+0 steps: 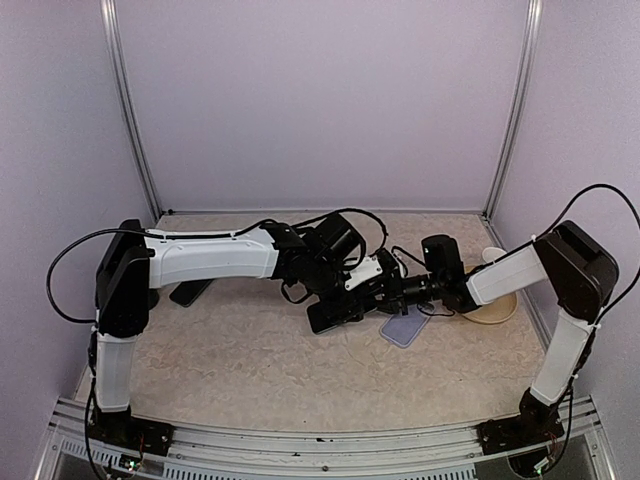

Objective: Put the phone into the phone case
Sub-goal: Pass from the left arm to the right, then pass from the right arm to the left, then move the phone case to the center of the board.

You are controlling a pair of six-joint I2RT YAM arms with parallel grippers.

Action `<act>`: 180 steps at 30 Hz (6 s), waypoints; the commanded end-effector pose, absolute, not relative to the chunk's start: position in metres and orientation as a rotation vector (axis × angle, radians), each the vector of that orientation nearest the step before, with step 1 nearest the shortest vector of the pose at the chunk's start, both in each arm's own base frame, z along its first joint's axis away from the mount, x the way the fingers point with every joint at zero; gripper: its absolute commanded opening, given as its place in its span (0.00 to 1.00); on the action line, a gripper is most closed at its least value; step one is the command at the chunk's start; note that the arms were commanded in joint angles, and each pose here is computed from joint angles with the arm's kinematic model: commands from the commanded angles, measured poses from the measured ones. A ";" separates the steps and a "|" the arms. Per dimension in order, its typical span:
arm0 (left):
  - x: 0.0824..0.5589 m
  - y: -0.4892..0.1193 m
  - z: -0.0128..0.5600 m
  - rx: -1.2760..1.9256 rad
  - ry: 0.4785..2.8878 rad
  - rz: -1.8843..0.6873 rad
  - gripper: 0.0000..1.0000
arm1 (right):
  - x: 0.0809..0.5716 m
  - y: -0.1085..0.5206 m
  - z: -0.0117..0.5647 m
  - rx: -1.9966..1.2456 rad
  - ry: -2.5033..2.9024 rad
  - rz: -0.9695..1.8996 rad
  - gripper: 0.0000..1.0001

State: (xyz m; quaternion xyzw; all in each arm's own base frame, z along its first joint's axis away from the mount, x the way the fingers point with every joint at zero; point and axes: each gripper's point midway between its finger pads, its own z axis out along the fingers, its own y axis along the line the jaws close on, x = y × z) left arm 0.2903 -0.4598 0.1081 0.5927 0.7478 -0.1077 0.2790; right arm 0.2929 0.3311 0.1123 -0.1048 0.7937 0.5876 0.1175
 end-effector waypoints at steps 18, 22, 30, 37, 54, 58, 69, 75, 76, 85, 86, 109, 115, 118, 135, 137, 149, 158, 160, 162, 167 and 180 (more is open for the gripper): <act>0.283 -0.442 0.186 1.317 1.912 -0.652 0.99 | 0.292 0.322 0.149 -0.518 2.193 1.632 0.00; 0.290 -0.432 0.215 1.177 1.900 -0.791 0.99 | 0.294 0.313 0.156 -0.527 2.183 1.590 0.00; 0.302 -0.416 0.252 0.957 1.919 -1.120 0.99 | 0.296 0.288 0.165 -0.471 2.161 1.548 0.00; 0.305 -0.406 0.253 0.814 1.911 -1.266 0.99 | 0.291 0.280 0.193 -0.562 2.032 1.509 0.00; 0.284 -0.397 0.255 0.572 1.729 -1.646 0.99 | 0.270 0.275 0.254 -0.682 1.732 1.524 0.00; 0.276 -0.404 0.252 0.548 1.693 -1.718 0.99 | 0.268 0.272 0.266 -0.672 1.669 1.527 0.00; 0.261 -0.432 0.245 0.567 1.665 -1.840 0.92 | 0.269 0.277 0.271 -0.677 1.642 1.551 0.00; 0.258 -0.443 0.248 0.577 1.646 -1.881 0.83 | 0.269 0.284 0.264 -0.678 1.644 1.583 0.00; 0.257 -0.444 0.248 0.578 1.644 -1.888 0.81 | 0.269 0.285 0.263 -0.680 1.644 1.586 0.00; 0.251 -0.447 0.251 0.594 1.622 -1.922 0.65 | 0.268 0.292 0.256 -0.687 1.657 1.613 0.00; 0.251 -0.447 0.251 0.598 1.619 -1.923 0.63 | 0.268 0.292 0.255 -0.688 1.657 1.617 0.00; 0.252 -0.446 0.235 0.616 1.684 -1.788 0.04 | 0.273 0.302 0.227 -0.654 1.794 1.693 0.00; 0.250 -0.441 0.237 0.606 1.666 -1.789 0.00 | 0.279 0.302 0.222 -0.644 1.860 1.632 0.01; 0.249 -0.437 0.236 0.605 1.666 -1.776 0.00 | 0.284 0.300 0.220 -0.648 1.891 1.573 0.06; 0.241 -0.402 0.217 0.520 1.751 -1.671 0.00 | 0.313 0.259 0.191 -0.495 2.060 1.375 0.62; 0.241 -0.399 0.213 0.491 1.773 -1.657 0.00 | 0.319 0.252 0.181 -0.457 2.112 1.325 0.62; 0.238 -0.388 0.202 0.438 1.844 -1.551 0.00 | 0.357 0.203 0.114 -0.272 2.407 0.863 0.54; 0.232 -0.376 0.197 0.423 1.862 -1.511 0.00 | 0.373 0.175 0.090 -0.305 2.512 0.559 0.53; 0.231 -0.374 0.195 0.423 1.868 -1.505 0.00 | 0.376 0.168 0.084 -0.308 2.537 0.494 0.54; 0.230 -0.372 0.195 0.421 1.870 -1.503 0.00 | 0.378 0.165 0.078 -0.314 2.559 0.459 0.54; 0.229 -0.369 0.196 0.417 1.871 -1.497 0.00 | 0.377 0.169 0.063 -0.349 2.607 0.459 0.45; 0.226 -0.363 0.199 0.404 1.874 -1.489 0.00 | 0.383 0.162 0.036 -0.373 2.672 0.340 0.33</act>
